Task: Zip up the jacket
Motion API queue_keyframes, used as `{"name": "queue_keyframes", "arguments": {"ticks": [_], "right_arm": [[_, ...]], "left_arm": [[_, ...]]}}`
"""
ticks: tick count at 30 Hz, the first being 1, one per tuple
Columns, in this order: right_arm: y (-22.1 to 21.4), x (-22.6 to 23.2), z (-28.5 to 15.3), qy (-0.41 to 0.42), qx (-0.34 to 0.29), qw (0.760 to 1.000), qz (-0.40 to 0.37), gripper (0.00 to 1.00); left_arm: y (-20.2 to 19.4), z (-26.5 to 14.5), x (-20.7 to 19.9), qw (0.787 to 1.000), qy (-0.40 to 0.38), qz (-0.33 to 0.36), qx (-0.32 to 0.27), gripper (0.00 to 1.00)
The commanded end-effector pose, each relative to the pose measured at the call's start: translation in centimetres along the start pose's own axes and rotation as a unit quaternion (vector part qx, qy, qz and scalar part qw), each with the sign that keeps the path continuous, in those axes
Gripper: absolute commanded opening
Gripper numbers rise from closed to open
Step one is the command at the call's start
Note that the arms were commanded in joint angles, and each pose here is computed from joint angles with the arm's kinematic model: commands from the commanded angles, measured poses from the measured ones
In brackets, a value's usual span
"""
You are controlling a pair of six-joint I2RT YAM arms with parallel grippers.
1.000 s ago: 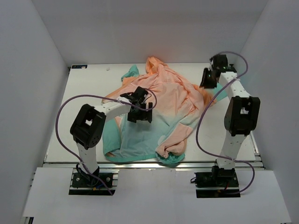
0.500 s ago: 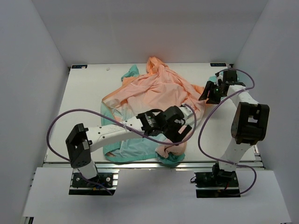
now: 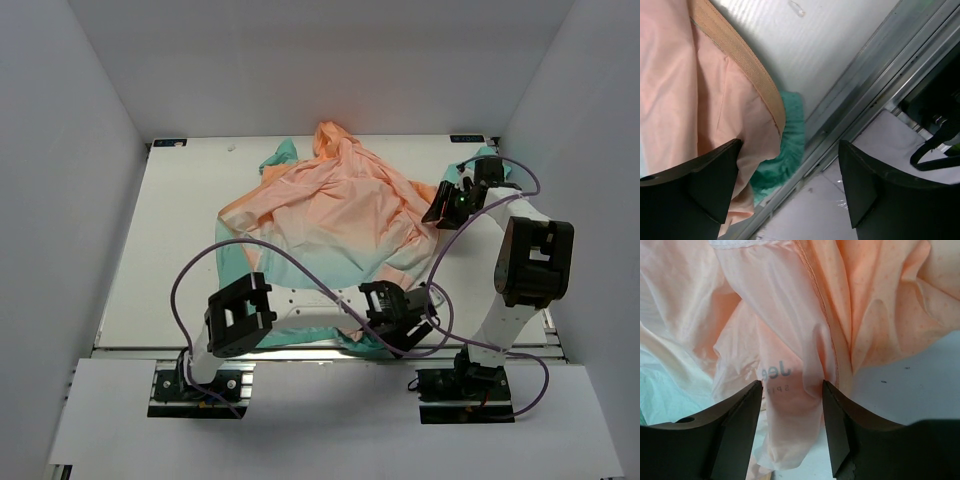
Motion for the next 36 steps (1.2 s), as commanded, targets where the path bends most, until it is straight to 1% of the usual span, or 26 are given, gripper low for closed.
{"name": "queue_keyframes", "arguments": {"ticks": [1,3,5,7,8,9,10,11,12,14,17,19,20,21,23,24,25,26,27,28,29,30,31,33,35,36], "right_arm": [[0.6,-0.1,-0.3,-0.007,-0.018,1.0,-0.007,0.57],[0.5,-0.3,-0.1,-0.012,-0.015,1.0,-0.005,0.52],[0.3,-0.3,0.0,-0.006,-0.012,1.0,-0.005,0.47],[0.3,-0.2,0.1,0.001,-0.011,1.0,-0.008,0.32],[0.4,0.0,0.0,0.004,-0.013,1.0,-0.009,0.27],[0.5,0.0,0.0,0.004,-0.017,1.0,-0.01,0.16],[0.5,0.0,0.0,0.004,-0.017,1.0,-0.011,0.1],[0.6,0.1,-0.1,0.004,-0.02,1.0,-0.013,0.06],[0.7,0.2,-0.3,0.005,-0.022,1.0,-0.014,0.0],[1.0,0.3,-0.5,0.005,-0.03,0.999,-0.018,0.0],[1.9,0.4,-1.0,-0.003,-0.042,0.999,-0.019,0.0],[2.4,0.5,-1.3,-0.008,-0.041,0.999,-0.015,0.0],[3.3,0.7,-1.8,-0.011,-0.05,0.999,-0.018,0.0],[3.7,0.9,-2.1,-0.015,-0.053,0.998,-0.017,0.0],[4.2,0.8,-3.1,-0.036,-0.053,0.998,-0.011,0.0],[5.4,1.2,-3.9,-0.041,-0.067,0.997,-0.017,0.0],[5.9,1.2,-4.5,-0.052,-0.072,0.996,-0.016,0.0],[5.9,0.9,-5.1,-0.076,-0.064,0.995,-0.01,0.0],[7.3,1.5,-6.1,-0.08,-0.08,0.993,-0.018,0.0],[7.7,1.7,-6.6,-0.085,-0.083,0.993,-0.02,0.0],[8.1,1.9,-7.1,-0.086,-0.085,0.992,-0.022,0.0],[8.0,2.3,-7.6,-0.085,-0.078,0.993,-0.019,0.0],[9.1,3.1,-8.3,-0.08,-0.09,0.992,-0.03,0.0],[9.4,4.6,-8.6,-0.083,-0.084,0.992,-0.05,0.0],[10.5,7.3,-8.4,-0.086,-0.091,0.988,-0.094,0.0],[10.4,9.1,-7.8,-0.079,-0.086,0.986,-0.117,0.0]], "left_arm": [[1.3,-0.9,-0.1,0.999,0.029,-0.018,-0.02,0.84],[1.5,-0.9,0.7,0.998,0.061,-0.022,-0.024,0.82],[1.6,-0.7,1.0,0.996,0.078,-0.025,-0.02,0.74],[1.8,-0.5,1.4,0.995,0.09,-0.026,-0.028,0.66],[1.8,-0.2,1.5,0.995,0.096,-0.025,-0.03,0.58],[2.0,-0.1,1.8,0.993,0.106,-0.031,-0.033,0.54],[2.0,0.1,1.9,0.993,0.107,-0.034,-0.032,0.49],[2.1,0.3,2.2,0.992,0.113,-0.04,-0.032,0.42],[2.2,0.6,2.8,0.991,0.122,-0.054,-0.028,0.23],[2.4,0.7,3.6,0.989,0.13,-0.066,-0.026,0.0],[3.4,0.1,5.0,0.987,0.128,-0.094,-0.033,0.0],[4.4,-2.0,5.2,0.987,0.109,-0.102,-0.057,0.0],[5.2,-2.8,4.9,0.987,0.088,-0.106,-0.079,0.0],[6.3,-5.3,4.9,0.986,0.065,-0.104,-0.111,0.0],[6.8,-6.7,4.4,0.984,0.015,-0.105,-0.141,0.0],[7.0,-7.6,4.4,0.983,-0.006,-0.103,-0.153,0.0],[7.6,-10.1,4.3,0.977,-0.031,-0.107,-0.183,0.0],[7.3,-10.2,4.2,0.974,-0.066,-0.107,-0.19,0.0],[7.3,-10.9,4.2,0.971,-0.084,-0.105,-0.2,0.0],[7.5,-12.9,4.2,0.963,-0.106,-0.11,-0.223,0.0],[7.0,-12.7,4.5,0.96,-0.119,-0.113,-0.229,0.0],[6.5,-13.4,3.9,0.956,-0.156,-0.106,-0.226,0.0],[6.3,-14.0,3.8,0.951,-0.17,-0.117,-0.23,0.0],[4.8,-15.1,4.0,0.944,-0.197,-0.132,-0.23,0.0],[3.4,-16.4,4.8,0.939,-0.197,-0.156,-0.235,0.0],[1.5,-15.3,5.2,0.943,-0.19,-0.171,-0.214,0.0]]}}
Point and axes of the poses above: each gripper's point midway between its finger pads, its own z axis out along the fingers, its own x axis along the line the jaws close on, y = z × x, the point moved 4 cm from there along -z, back along the fingers
